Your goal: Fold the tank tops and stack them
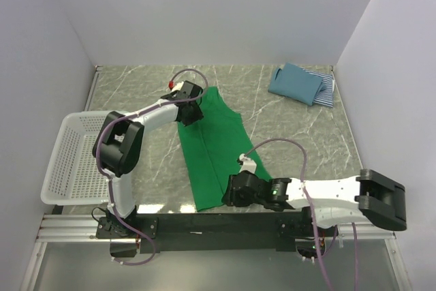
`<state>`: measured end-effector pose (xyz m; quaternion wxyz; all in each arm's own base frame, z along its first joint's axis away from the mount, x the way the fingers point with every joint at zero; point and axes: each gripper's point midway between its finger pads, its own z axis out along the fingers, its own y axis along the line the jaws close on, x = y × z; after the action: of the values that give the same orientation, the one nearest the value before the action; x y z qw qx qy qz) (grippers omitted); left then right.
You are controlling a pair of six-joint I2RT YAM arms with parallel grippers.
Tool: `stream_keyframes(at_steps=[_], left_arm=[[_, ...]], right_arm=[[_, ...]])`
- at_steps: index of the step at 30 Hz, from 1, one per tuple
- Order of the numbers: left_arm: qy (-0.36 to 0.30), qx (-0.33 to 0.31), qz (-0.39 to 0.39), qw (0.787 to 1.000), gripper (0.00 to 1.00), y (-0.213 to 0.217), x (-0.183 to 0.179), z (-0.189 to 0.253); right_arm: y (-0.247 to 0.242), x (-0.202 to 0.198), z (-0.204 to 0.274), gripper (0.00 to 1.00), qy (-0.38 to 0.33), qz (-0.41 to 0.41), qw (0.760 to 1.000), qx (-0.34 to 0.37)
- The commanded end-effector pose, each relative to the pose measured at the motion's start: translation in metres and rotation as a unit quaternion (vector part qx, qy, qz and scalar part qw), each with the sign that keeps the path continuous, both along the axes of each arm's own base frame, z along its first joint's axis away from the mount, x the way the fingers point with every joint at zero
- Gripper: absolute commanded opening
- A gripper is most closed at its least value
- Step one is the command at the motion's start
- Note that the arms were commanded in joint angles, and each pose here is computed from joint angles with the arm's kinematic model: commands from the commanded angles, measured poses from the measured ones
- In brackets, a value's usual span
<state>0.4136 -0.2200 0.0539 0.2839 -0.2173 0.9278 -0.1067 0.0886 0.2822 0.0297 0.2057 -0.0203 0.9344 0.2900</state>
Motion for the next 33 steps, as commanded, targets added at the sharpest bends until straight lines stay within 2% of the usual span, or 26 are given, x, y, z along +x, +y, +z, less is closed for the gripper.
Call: stream_keyframes(at_steps=[1,4,6,12,17,23,27,33], left_arm=[[-0.077,-0.015,0.010,0.997,0.49,0.001,0.021,0.055],[-0.083,-0.012,0.054,0.995,0.48,0.020,0.020,0.066],[-0.081,-0.010,0.083,0.993,0.44,0.031,0.019,0.066],[-0.037,0.028,0.141,0.989,0.35,0.070,0.030,0.033],[-0.033,0.014,0.133,0.991,0.29,0.077,0.055,0.009],[-0.023,0.013,0.148,0.989,0.29,0.090,0.082,-0.008],[-0.019,0.021,0.149,0.988,0.29,0.096,0.098,-0.017],[-0.003,0.029,0.149,0.988,0.29,0.107,0.120,-0.037]], right_arm=[[-0.010,0.020,0.032,0.45,-0.048,-0.044,0.998,0.005],[-0.025,0.031,0.054,0.49,-0.085,-0.068,0.994,0.006],[-0.030,0.036,0.065,0.49,-0.104,-0.071,0.992,0.001],[-0.024,0.045,0.072,0.50,-0.142,-0.039,0.988,-0.036],[-0.022,0.057,0.050,0.50,-0.146,-0.028,0.985,-0.087],[-0.045,0.069,0.030,0.50,-0.138,-0.070,0.977,-0.145],[-0.057,0.070,0.032,0.50,-0.140,-0.098,0.974,-0.146],[-0.066,0.072,0.055,0.51,-0.151,-0.126,0.974,-0.111]])
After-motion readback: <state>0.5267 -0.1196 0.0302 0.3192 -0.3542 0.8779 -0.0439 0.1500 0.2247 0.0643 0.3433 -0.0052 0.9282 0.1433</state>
